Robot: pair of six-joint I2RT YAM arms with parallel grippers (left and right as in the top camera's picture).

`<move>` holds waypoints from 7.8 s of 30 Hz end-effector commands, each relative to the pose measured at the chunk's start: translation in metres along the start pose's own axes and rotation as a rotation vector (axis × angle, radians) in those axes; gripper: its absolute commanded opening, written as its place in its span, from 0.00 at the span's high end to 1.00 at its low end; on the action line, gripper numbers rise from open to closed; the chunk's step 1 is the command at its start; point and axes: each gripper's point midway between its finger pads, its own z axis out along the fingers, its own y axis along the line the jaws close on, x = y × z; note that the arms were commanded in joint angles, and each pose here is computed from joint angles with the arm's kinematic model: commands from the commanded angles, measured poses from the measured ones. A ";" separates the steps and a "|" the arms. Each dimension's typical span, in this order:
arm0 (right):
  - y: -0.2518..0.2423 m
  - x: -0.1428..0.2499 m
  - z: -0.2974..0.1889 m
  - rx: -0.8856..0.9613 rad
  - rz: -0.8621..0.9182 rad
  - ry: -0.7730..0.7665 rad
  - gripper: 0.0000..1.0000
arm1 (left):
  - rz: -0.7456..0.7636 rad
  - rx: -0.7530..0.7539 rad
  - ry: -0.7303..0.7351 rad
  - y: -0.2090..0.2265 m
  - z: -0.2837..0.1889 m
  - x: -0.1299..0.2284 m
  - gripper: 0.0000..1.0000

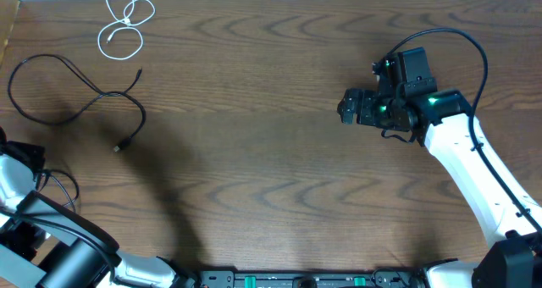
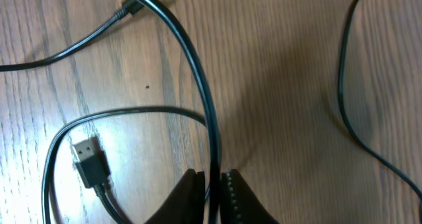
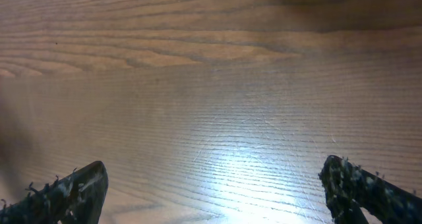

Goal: Untangle cables

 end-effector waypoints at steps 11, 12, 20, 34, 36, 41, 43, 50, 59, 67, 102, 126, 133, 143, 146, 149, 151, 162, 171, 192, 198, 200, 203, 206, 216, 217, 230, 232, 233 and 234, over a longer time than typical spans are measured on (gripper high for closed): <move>0.001 0.004 0.002 0.003 0.005 0.012 0.01 | 0.027 -0.060 0.112 0.015 0.033 0.025 0.46; 0.001 0.004 0.002 0.003 0.005 0.012 0.01 | 0.026 -0.056 0.105 0.014 0.033 0.024 0.45; 0.000 0.004 0.002 0.004 0.005 0.015 0.01 | 0.021 0.109 0.033 -0.023 0.001 -0.006 0.39; -0.001 0.006 0.002 0.007 0.007 0.022 0.01 | 0.037 -0.077 -0.214 0.014 -0.051 -0.059 0.31; -0.001 0.006 0.002 0.007 0.007 0.022 0.01 | 0.017 -0.130 -0.162 0.033 -0.037 -0.052 0.27; -0.001 0.007 0.002 0.008 0.008 0.024 0.01 | -0.099 -0.178 -0.013 0.073 -0.005 -0.030 0.27; -0.001 0.007 0.002 0.009 0.008 0.026 0.01 | -0.136 -0.132 0.051 0.079 0.007 -0.022 0.27; -0.001 0.006 0.002 0.007 0.007 0.021 0.01 | -0.214 -0.055 0.171 0.091 0.033 -0.005 0.32; -0.001 0.006 0.002 0.007 0.007 0.022 0.01 | -0.219 -0.077 0.230 0.096 0.050 0.011 0.44; -0.001 0.006 0.002 0.007 0.007 0.022 0.01 | -0.221 -0.083 0.247 0.098 0.057 0.016 0.55; 0.012 0.002 0.003 -0.018 -0.024 -0.003 0.01 | -0.049 0.565 0.070 -0.071 -0.065 -0.029 0.43; 0.036 0.034 0.003 -0.035 -0.093 0.079 0.03 | 0.855 0.659 0.406 -0.210 -0.145 0.256 0.12; 0.036 0.021 -0.038 -0.039 -0.135 -0.037 0.02 | 0.888 0.739 0.345 -0.188 -0.213 0.240 0.12; 0.011 0.019 -0.106 0.101 -0.149 -0.218 0.07 | 0.926 0.930 0.062 -0.126 -0.340 0.210 0.12; 0.012 0.025 -0.121 0.123 -0.221 -0.254 0.10 | 0.948 0.964 -0.058 -0.104 -0.366 0.202 0.12; 0.016 0.031 -0.138 0.135 -0.301 -0.319 0.11 | 0.912 0.884 -0.181 -0.077 -0.373 0.185 0.12; 0.017 0.036 -0.147 0.143 -0.321 -0.366 0.11 | 0.897 0.841 -0.222 -0.063 -0.375 0.179 0.02; 0.012 0.048 -0.158 0.079 -0.329 -0.584 0.01 | 0.903 0.793 -0.190 -0.040 -0.370 0.186 0.02; 0.016 0.042 -0.155 0.075 -0.326 -0.599 0.01 | 0.905 0.788 -0.184 -0.039 -0.369 0.187 0.02; 0.011 0.047 -0.130 0.122 -0.342 -0.509 0.01 | 0.905 0.788 -0.184 -0.039 -0.369 0.187 0.02; 0.015 0.051 -0.123 0.103 -0.354 -0.474 0.01 | 0.905 0.788 -0.184 -0.039 -0.369 0.187 0.02; 0.008 0.044 -0.129 0.155 -0.363 -0.511 0.01 | 0.905 0.788 -0.184 -0.039 -0.369 0.187 0.02; -0.002 0.037 -0.147 0.228 -0.382 -0.573 0.01 | 0.905 0.788 -0.184 -0.039 -0.369 0.187 0.02; -0.010 0.033 -0.172 0.264 -0.365 -0.636 0.01 | 0.905 0.788 -0.184 -0.039 -0.369 0.187 0.02; -0.021 0.042 -0.246 0.196 -0.295 -0.836 0.01 | 0.905 0.788 -0.184 -0.039 -0.369 0.187 0.02; -0.022 0.043 -0.248 0.192 -0.292 -0.843 0.01 | 0.905 0.788 -0.184 -0.039 -0.369 0.187 0.02; -0.025 0.047 -0.249 0.188 -0.280 -0.839 0.01 | 0.905 0.788 -0.184 -0.039 -0.369 0.187 0.02; -0.025 0.047 -0.249 0.188 -0.280 -0.839 0.01 | 0.905 0.788 -0.184 -0.039 -0.369 0.187 0.02; -0.025 0.047 -0.249 0.189 -0.280 -0.838 0.01 | 0.905 0.788 -0.184 -0.039 -0.369 0.187 0.02; -0.025 0.048 -0.248 0.190 -0.281 -0.836 0.01 | 0.905 0.788 -0.184 -0.039 -0.369 0.187 0.02</move>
